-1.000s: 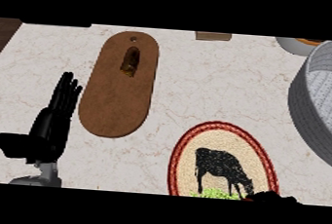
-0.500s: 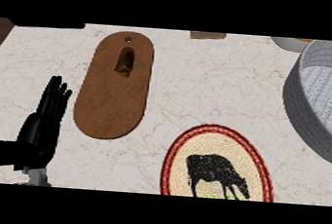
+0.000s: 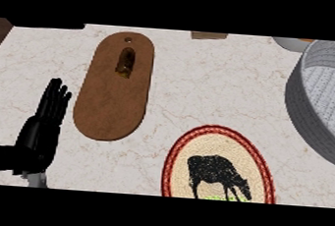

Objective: Pick the tomato from the placemat and place it in the basket

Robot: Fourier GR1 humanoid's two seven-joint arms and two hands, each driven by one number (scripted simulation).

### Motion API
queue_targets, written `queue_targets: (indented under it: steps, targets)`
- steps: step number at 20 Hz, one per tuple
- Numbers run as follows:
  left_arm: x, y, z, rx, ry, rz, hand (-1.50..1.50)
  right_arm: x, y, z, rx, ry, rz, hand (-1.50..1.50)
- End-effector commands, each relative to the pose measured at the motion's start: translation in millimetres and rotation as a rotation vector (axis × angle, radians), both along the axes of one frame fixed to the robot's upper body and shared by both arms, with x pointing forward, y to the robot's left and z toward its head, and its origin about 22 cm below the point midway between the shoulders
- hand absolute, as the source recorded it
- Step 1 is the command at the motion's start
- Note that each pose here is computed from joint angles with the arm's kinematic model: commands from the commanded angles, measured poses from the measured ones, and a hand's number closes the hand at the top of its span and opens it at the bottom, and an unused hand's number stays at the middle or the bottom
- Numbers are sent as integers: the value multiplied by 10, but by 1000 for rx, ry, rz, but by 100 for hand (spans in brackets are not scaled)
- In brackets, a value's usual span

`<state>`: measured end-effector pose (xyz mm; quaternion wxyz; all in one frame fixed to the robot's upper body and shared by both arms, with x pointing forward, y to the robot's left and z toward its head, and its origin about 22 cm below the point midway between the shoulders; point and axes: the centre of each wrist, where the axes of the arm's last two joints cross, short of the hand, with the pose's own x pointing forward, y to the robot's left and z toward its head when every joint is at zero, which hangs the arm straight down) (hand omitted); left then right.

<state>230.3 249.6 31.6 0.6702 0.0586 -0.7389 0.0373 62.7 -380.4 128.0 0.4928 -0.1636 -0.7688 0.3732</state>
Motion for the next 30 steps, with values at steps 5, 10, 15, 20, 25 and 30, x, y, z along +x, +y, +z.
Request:
queue_targets:
  steps: [5, 10, 15, 20, 25, 30]
  targets:
    - [-38, -82, -98, 10, -3, -41, 0, -42, -664, 412, -119, -39, -215, 150]
    - [147, -142, 12, -13, -5, -62, 0, 183, -1003, 580, -157, -69, -277, 150]
    - [152, -199, 90, 0, 2, -48, 0, 413, -1225, 661, -93, -52, -296, 150]
    - [127, -339, -115, -6, -13, -58, 0, 672, -1480, 450, -80, -40, -338, 150]
    - [224, 10, 4, -1, -15, -63, 0, 957, -1597, 290, -143, -62, -336, 150]
    - [247, -57, -7, -6, -14, -43, 0, 1109, -1672, 212, -215, -37, -333, 150]
